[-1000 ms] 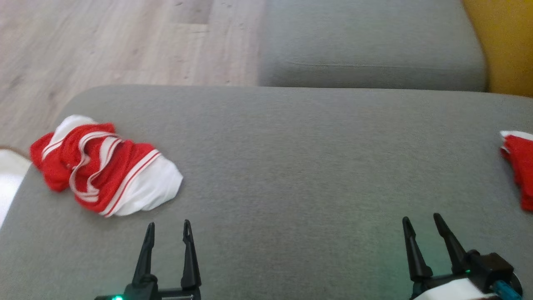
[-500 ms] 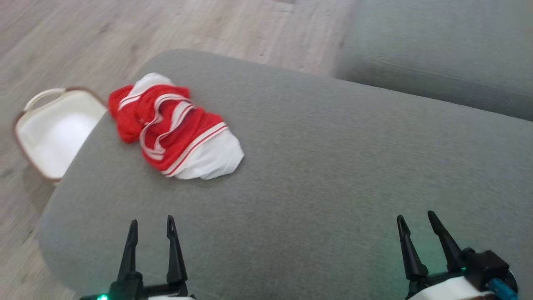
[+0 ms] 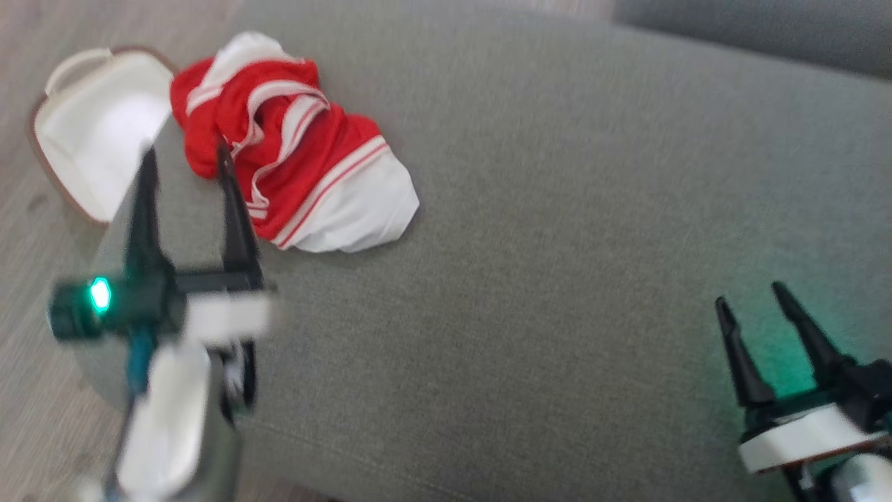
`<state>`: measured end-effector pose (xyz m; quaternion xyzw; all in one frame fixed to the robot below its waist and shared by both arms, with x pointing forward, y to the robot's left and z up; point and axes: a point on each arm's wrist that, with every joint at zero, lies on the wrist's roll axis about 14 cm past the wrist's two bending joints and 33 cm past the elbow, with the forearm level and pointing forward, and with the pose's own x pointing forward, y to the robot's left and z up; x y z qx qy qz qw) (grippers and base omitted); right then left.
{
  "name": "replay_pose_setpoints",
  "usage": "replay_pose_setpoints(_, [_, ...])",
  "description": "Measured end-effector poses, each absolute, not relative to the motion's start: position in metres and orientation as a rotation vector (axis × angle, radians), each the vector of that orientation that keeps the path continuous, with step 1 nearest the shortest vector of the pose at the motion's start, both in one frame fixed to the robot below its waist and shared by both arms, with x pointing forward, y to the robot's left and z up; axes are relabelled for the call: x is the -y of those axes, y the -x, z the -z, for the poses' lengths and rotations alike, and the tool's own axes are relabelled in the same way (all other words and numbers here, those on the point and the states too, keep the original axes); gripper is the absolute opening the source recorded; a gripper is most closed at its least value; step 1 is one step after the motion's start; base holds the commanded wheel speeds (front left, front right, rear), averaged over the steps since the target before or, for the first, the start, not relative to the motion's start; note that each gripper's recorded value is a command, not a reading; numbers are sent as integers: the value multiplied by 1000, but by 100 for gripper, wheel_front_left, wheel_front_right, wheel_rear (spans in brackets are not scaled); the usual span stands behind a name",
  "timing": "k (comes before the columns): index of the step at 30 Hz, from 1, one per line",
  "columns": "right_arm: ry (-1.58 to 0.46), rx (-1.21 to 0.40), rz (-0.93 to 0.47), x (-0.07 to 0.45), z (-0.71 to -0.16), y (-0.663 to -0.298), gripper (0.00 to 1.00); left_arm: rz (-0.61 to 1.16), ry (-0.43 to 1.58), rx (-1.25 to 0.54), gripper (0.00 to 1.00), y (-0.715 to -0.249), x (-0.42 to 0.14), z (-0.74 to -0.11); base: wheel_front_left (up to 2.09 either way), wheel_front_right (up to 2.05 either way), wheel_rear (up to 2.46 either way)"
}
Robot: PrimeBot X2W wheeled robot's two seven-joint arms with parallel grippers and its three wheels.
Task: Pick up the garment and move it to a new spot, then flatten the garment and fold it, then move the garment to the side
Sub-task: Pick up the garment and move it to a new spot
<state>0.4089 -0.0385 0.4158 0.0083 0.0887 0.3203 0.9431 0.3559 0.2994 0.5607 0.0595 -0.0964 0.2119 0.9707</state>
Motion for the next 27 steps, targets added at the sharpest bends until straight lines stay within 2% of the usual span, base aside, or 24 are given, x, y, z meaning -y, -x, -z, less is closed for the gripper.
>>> replay_pose_setpoints(5, [21,-221,-680,50,-392,-423,100,-407,-170,-1,100,-415,-330,-530,0,0,0])
replay_pose_setpoints(11, [35,-199,-710,50,-383,-451,100,-413,-96,-287,100,-469,-356,-478,0,0,0])
replay_pose_setpoints(16, [35,-199,-714,53,-376,-463,100,-452,28,-548,100,-466,-361,-403,0,0,0])
replay_pose_setpoints(20, [38,-194,-708,58,-374,-466,100,-452,68,-678,100,-453,-354,-358,0,0,0])
replay_pose_setpoints(21, [40,-191,-701,60,-374,-468,100,-442,70,-680,71,-455,-352,-354,0,0,0])
replay_pose_setpoints(22, [41,-189,-693,63,-374,-469,100,-431,64,-665,10,-459,-351,-354,0,0,0])
replay_pose_setpoints(23, [43,-188,-686,65,-374,-470,100,-421,55,-642,0,-465,-351,-356,0,0,0])
replay_pose_setpoints(27, [44,-185,-664,69,-377,-469,100,-342,24,-483,0,-488,-342,-384,0,0,0])
